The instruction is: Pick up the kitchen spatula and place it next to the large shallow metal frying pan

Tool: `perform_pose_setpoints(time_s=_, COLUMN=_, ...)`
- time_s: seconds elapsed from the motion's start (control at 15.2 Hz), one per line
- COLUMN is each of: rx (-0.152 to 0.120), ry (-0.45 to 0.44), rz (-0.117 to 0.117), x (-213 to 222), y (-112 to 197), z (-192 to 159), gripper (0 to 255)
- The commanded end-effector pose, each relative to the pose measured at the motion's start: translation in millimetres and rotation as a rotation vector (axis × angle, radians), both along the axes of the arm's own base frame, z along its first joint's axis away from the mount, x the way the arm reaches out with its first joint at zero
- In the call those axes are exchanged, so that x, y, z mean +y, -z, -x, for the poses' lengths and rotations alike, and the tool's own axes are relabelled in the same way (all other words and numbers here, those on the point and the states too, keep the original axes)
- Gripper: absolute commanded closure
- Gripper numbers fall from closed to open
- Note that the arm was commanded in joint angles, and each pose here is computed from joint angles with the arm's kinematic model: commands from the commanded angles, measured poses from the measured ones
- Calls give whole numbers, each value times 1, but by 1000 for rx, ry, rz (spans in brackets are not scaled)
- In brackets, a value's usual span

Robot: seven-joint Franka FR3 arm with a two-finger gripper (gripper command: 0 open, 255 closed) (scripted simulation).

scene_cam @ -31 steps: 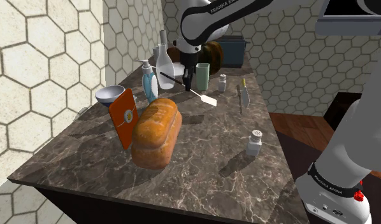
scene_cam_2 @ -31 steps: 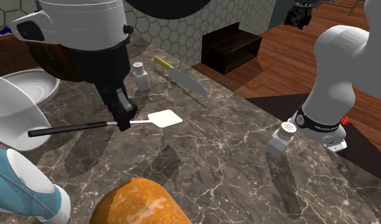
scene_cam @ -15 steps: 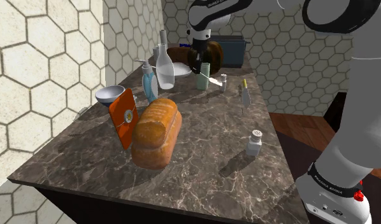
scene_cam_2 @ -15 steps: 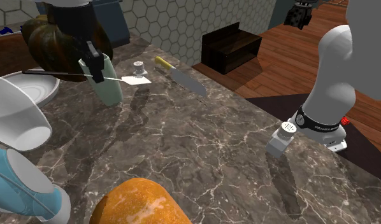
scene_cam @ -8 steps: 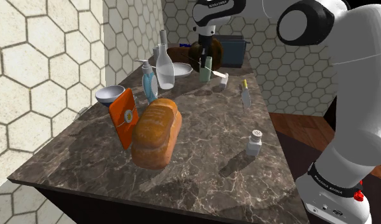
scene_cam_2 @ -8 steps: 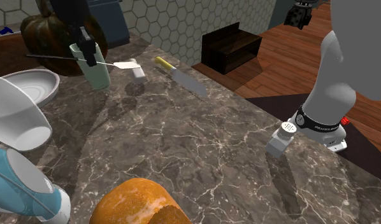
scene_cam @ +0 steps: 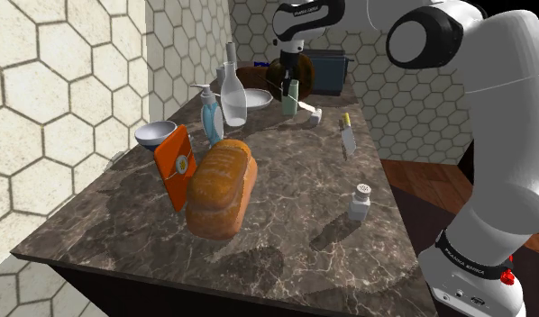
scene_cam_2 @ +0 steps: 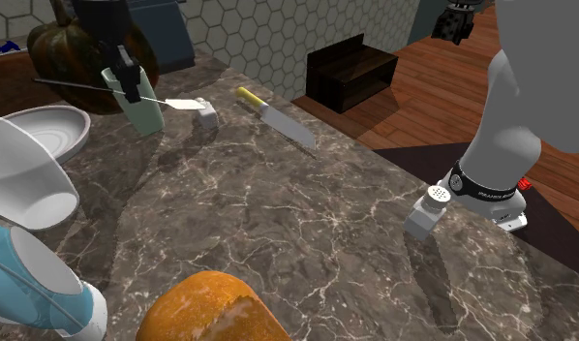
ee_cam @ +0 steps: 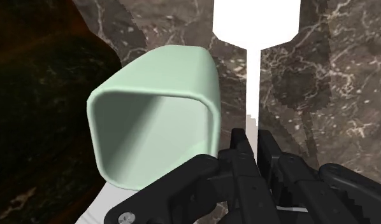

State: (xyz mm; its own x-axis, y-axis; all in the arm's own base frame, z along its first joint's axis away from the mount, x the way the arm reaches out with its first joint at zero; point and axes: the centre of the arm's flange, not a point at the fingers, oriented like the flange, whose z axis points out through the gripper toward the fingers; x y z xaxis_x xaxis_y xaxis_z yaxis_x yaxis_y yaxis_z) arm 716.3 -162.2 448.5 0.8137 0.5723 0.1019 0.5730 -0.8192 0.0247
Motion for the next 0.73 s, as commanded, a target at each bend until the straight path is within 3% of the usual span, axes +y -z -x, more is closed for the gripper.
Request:
perform_pose_setpoints(time_s=0.0, rx=44, ry=13, rz=0, x=-9, y=41, z=0, gripper=255)
perform_pose_setpoints(time_s=0.66, rx=44, ry=13, rz=0, x=-9, y=94, z=0, gripper=255)
